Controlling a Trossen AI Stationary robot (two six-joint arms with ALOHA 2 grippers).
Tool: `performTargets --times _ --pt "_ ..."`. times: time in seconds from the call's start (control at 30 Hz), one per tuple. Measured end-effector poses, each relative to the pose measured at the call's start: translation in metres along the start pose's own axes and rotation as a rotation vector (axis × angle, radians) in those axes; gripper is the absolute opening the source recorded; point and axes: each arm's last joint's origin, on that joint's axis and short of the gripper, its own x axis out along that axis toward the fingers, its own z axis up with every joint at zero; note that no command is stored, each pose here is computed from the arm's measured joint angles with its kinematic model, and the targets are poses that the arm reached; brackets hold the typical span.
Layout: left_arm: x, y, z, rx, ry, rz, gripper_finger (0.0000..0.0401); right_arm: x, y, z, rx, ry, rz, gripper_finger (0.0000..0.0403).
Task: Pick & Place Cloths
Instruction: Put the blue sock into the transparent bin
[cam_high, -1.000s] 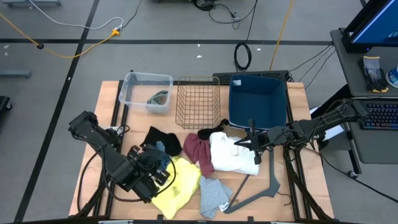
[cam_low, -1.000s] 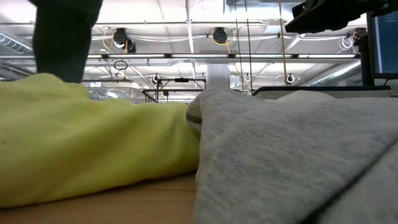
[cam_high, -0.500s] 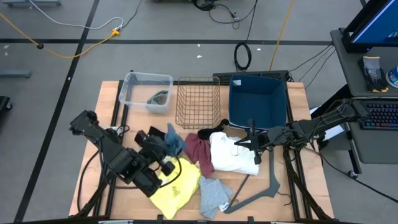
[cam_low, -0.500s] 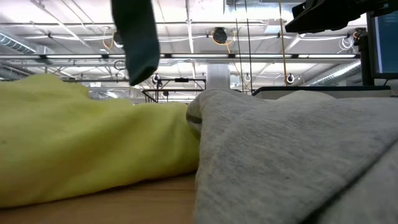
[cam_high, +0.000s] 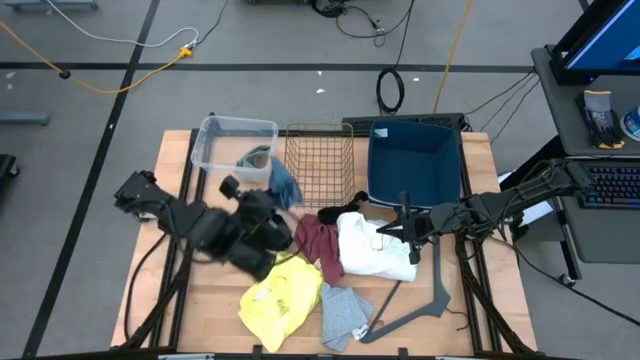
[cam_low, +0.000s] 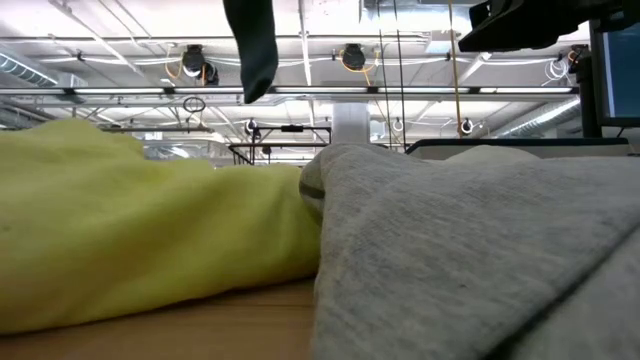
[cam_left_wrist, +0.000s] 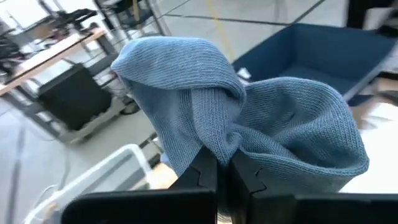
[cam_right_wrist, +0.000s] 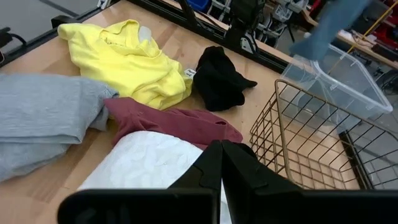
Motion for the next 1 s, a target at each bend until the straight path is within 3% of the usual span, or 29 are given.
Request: performTargets --times 0.6,1.0 --pt "0.08 0.076 0.034 0.021 0.114 0.315 0.0 0.0 0.0 0.0 -0.011 0.0 0.0 0.0" --pt "0.124 0.133 0.04 -0.053 0.272 0.468 0.0 0.0 0.0 0.0 -0.011 0.0 0.0 0.0"
